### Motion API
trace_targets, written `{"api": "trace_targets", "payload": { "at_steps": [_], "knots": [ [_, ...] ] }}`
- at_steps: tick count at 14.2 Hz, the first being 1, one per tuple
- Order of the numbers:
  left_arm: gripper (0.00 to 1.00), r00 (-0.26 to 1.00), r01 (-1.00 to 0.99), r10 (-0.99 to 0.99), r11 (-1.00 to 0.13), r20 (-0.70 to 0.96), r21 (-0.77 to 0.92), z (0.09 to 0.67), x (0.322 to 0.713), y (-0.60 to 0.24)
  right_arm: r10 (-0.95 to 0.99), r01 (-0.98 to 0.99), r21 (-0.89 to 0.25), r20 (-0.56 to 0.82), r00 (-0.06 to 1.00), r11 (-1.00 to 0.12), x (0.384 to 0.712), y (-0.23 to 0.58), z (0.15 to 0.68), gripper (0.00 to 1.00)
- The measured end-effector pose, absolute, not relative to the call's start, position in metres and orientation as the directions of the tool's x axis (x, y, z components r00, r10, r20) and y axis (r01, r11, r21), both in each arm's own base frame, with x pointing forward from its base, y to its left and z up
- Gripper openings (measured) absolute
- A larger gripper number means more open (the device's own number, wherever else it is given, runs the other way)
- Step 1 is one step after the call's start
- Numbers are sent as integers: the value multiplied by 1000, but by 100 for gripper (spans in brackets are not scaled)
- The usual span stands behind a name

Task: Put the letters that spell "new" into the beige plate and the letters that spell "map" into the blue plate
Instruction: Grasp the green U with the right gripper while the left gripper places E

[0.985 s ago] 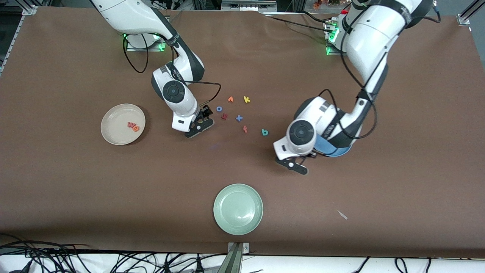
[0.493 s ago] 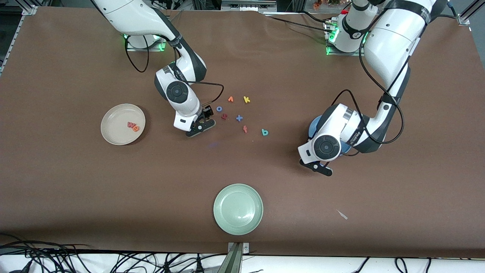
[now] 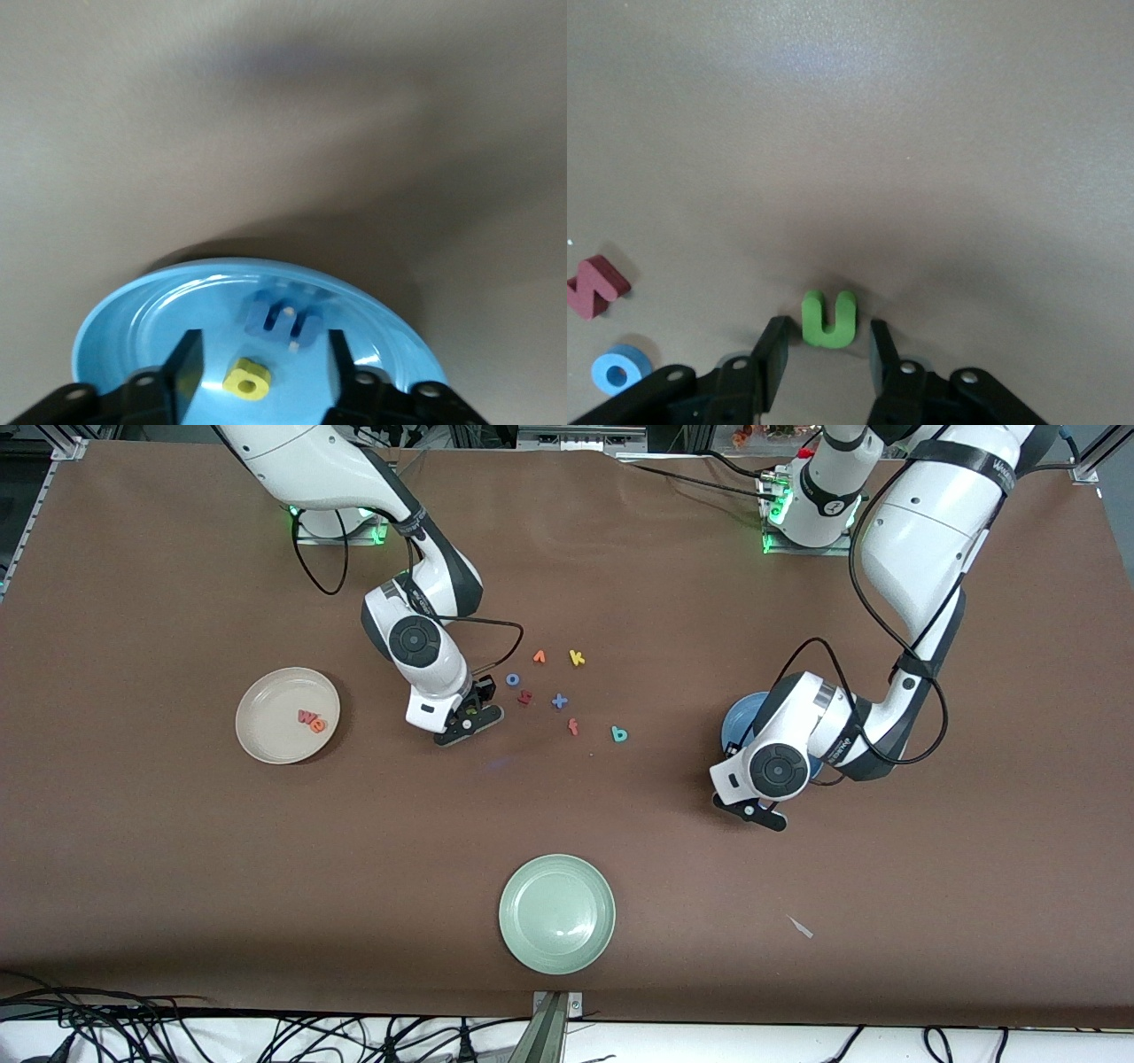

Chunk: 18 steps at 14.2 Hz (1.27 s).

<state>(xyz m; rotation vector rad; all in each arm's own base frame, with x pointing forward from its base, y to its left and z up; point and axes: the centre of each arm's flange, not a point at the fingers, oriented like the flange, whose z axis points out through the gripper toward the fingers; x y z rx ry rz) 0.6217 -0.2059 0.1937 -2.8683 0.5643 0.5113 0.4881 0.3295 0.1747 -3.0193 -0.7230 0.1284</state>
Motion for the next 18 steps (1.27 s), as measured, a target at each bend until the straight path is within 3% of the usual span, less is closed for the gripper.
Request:
{"api": "trace_targets", "payload": {
  "at_steps": [3,6,10,18],
  "knots": [
    [99,911,-334,-289,-936,-294,-115,233,618,-240,453,451,-52,-69,889,-891,489,329,175,33],
    [100,959,-193,-158,-972,-236,-132,256,596,-300,461,458,-48,-65,885,-887,488,331,176,29],
    [100,985,-55,-33,-990,-167,-127,240,566,-369,463,461,-46,-62,884,-886,493,332,180,26],
    [100,985,124,127,-992,-118,-34,200,548,-416,431,440,31,-151,890,-898,544,245,240,26]
  ]
}}
